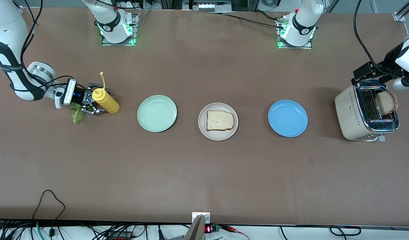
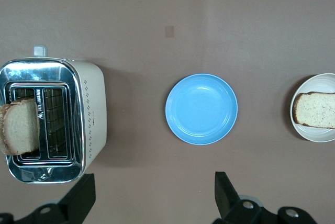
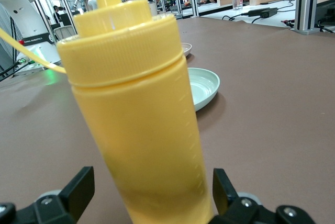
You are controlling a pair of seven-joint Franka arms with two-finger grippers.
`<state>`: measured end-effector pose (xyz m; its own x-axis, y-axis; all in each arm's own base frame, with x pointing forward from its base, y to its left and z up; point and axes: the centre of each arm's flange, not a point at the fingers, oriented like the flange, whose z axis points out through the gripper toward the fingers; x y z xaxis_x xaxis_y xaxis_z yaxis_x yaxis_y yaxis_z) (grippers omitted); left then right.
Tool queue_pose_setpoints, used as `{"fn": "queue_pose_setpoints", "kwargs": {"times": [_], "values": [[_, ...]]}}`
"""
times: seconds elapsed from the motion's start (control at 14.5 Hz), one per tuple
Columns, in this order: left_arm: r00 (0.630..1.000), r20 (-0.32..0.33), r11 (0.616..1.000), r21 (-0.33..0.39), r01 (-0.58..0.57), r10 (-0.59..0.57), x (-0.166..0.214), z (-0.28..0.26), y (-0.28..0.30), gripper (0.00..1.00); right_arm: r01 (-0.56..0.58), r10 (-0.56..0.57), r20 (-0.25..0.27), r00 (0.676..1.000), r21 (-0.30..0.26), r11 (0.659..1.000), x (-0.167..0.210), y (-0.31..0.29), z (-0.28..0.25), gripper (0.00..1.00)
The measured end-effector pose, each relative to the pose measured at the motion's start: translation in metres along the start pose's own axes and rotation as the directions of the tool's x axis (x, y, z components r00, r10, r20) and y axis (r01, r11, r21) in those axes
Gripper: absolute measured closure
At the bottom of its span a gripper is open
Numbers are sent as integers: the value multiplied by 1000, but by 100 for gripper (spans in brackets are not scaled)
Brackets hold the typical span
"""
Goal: Make sandwich in beige plate with both arms
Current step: 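Close the right gripper around the yellow bottle and lift it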
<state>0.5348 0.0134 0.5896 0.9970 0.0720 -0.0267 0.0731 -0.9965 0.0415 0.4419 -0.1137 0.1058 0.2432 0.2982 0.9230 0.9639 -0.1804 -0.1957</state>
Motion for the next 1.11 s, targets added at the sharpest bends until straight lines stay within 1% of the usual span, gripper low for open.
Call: {"fn": "queue_pose_setpoints", "kwargs": {"times": [0.07,0.14,0.35,0.48,0.62,0.83,0.97,1.11], "values": [[1000,0,1000,0,2,-2,0,0,-1,0,-1,1,-1,1000,-3,1000,0,1,1,3],[1000,0,1000,0,5,-5,0,0,-3,0,-2,2,-5,1000,-10,1000,1,1,1,4],[1000,0,1000,-1,13,-13,0,0,-7,0,1,-1,-2,1000,-16,1000,3,4,6,32],[1000,0,1000,-1,13,-13,0,0,-7,0,4,-4,-3,1000,-15,1000,6,6,10,34],[1000,0,1000,-1,13,-13,0,0,-7,0,1,-1,-4,1000,-14,1000,7,6,14,39],[1000,0,1000,-1,13,-13,0,0,-7,0,-15,15,-8,1000,-17,1000,13,10,23,39],[1000,0,1000,-1,12,-12,0,0,-7,0,-34,34,-6,999,-9,999,24,16,37,39],[1000,0,1000,-1,11,-11,0,0,-7,0,-50,50,17,999,1,999,42,24,49,39]]}}
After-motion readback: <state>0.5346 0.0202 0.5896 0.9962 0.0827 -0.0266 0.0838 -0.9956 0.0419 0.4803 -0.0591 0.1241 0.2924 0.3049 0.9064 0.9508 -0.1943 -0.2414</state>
